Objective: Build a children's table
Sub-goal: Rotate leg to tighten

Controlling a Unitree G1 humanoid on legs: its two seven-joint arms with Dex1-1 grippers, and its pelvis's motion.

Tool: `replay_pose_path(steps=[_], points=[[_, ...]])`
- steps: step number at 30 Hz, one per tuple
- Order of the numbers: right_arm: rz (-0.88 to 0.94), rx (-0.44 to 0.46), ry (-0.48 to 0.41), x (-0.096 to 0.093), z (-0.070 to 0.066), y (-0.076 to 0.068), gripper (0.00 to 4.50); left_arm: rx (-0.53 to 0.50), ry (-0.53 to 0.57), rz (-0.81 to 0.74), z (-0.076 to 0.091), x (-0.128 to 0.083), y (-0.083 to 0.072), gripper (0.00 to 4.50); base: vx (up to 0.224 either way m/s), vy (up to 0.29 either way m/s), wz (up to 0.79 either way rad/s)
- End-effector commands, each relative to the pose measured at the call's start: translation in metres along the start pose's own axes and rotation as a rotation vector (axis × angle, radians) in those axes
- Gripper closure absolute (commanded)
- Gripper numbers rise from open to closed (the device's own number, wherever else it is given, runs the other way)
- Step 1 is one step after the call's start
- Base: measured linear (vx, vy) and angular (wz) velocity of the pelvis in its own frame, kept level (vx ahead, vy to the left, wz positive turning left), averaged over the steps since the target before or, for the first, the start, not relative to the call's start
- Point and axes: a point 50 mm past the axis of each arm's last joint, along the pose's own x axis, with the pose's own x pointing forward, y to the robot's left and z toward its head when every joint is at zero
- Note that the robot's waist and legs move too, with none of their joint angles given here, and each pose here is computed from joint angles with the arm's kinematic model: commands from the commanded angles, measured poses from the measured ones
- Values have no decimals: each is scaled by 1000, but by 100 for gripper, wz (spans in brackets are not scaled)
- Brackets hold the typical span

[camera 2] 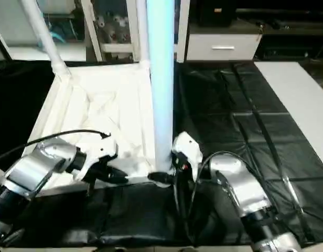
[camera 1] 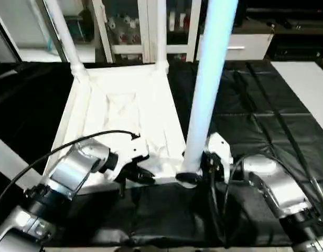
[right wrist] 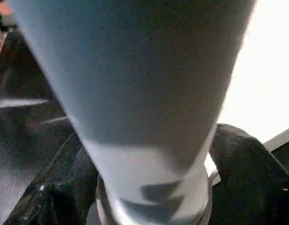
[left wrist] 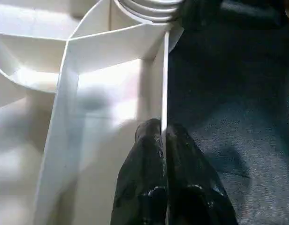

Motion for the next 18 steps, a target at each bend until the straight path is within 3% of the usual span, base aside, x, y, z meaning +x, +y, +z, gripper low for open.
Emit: replay_pose_path(steps=[1, 9, 18], points=[[20, -40, 15, -1, 2, 1, 87, -1, -1, -81, 0, 8, -7, 450, 0, 0, 0], [-13, -35, 12, -5, -2, -3, 87, -2, 3, -65, 0, 8, -5, 450, 0, 0, 0], [17, -22, 14, -5, -4, 0, 155, -5, 8, -64, -1, 7, -5, 450, 0, 0, 0]])
